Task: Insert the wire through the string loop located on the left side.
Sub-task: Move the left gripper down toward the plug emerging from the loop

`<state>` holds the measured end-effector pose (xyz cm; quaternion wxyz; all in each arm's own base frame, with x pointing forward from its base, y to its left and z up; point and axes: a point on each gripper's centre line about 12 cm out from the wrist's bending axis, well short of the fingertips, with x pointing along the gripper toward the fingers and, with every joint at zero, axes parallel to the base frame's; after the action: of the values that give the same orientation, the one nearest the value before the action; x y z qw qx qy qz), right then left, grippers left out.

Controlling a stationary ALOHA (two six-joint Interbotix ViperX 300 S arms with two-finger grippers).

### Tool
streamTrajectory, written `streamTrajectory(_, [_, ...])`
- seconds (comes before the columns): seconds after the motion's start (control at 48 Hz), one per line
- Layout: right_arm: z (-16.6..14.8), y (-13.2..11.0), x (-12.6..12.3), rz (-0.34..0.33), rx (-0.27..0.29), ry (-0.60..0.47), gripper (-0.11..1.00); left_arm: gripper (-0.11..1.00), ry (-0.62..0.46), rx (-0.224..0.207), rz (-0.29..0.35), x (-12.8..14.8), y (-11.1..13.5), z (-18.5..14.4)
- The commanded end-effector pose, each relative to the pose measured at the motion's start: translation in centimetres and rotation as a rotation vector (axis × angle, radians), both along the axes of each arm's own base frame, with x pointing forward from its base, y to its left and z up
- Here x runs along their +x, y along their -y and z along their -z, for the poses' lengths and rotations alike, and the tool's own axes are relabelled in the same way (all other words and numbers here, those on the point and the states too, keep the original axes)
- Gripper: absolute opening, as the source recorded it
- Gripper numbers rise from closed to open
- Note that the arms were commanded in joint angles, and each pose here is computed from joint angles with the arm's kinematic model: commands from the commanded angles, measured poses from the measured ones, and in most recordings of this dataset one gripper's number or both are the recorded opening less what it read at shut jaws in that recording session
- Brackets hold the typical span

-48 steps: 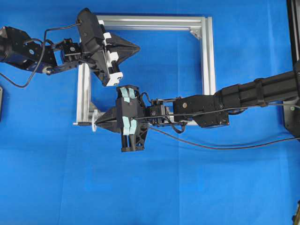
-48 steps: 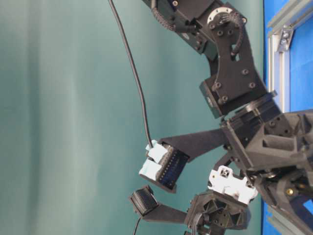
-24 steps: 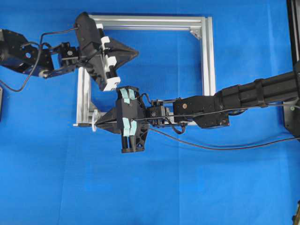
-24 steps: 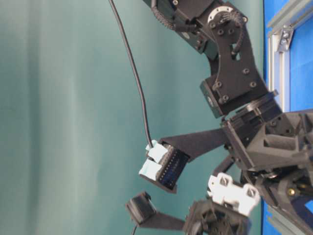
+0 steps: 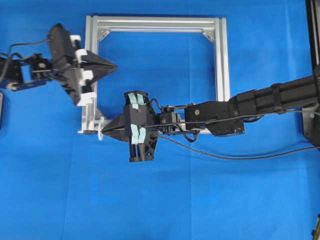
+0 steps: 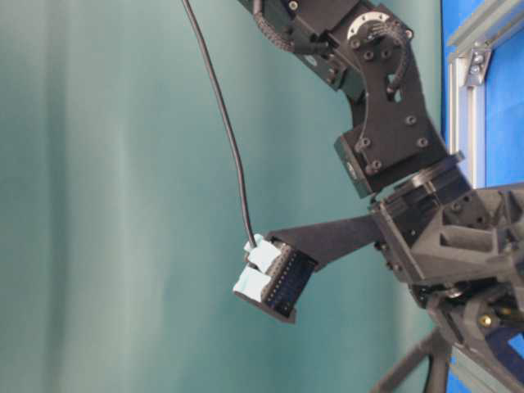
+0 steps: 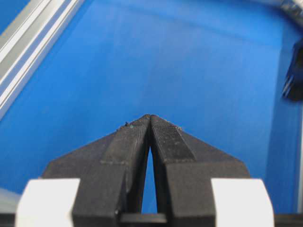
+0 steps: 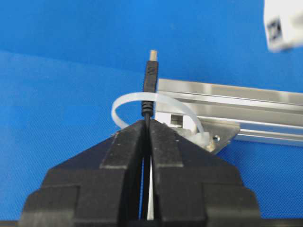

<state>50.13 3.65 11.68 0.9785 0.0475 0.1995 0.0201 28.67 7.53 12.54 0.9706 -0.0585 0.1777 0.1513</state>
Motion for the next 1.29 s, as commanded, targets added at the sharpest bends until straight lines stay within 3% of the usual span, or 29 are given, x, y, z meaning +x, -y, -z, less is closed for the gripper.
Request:
streamTrajectory(0.0, [-1.8,-0.1,0.5,-0.001,0.005,0.046,-0.04,0.0,0.027,0.01,-0.009,-1.1,-0.1,-0.8])
streamTrajectory(0.292, [-1.8,-0.2,0.5,-0.002,0.005,0.044,-0.04,0.0,0.028,0.008,-0.013,-3.8,0.5,-0.9])
streamTrajectory(0.667, [-1.7,-0.3,0.5,-0.005,0.004,0.043,-0.04,0.0,0.026,0.003,0.007,-4.1,1.2,-0.9])
streamTrajectory(1.041, [-1.7,-0.3,0.5,-0.005,0.004,0.043,-0.04,0.0,0.077,0.001,0.327,-4.2,9.1,-2.3])
streamTrajectory(1.271, [-1.8,-0.3,0.5,-0.005,0.004,0.044,-0.04,0.0,0.072,-0.005,0.461,-4.7,12.4,-2.6])
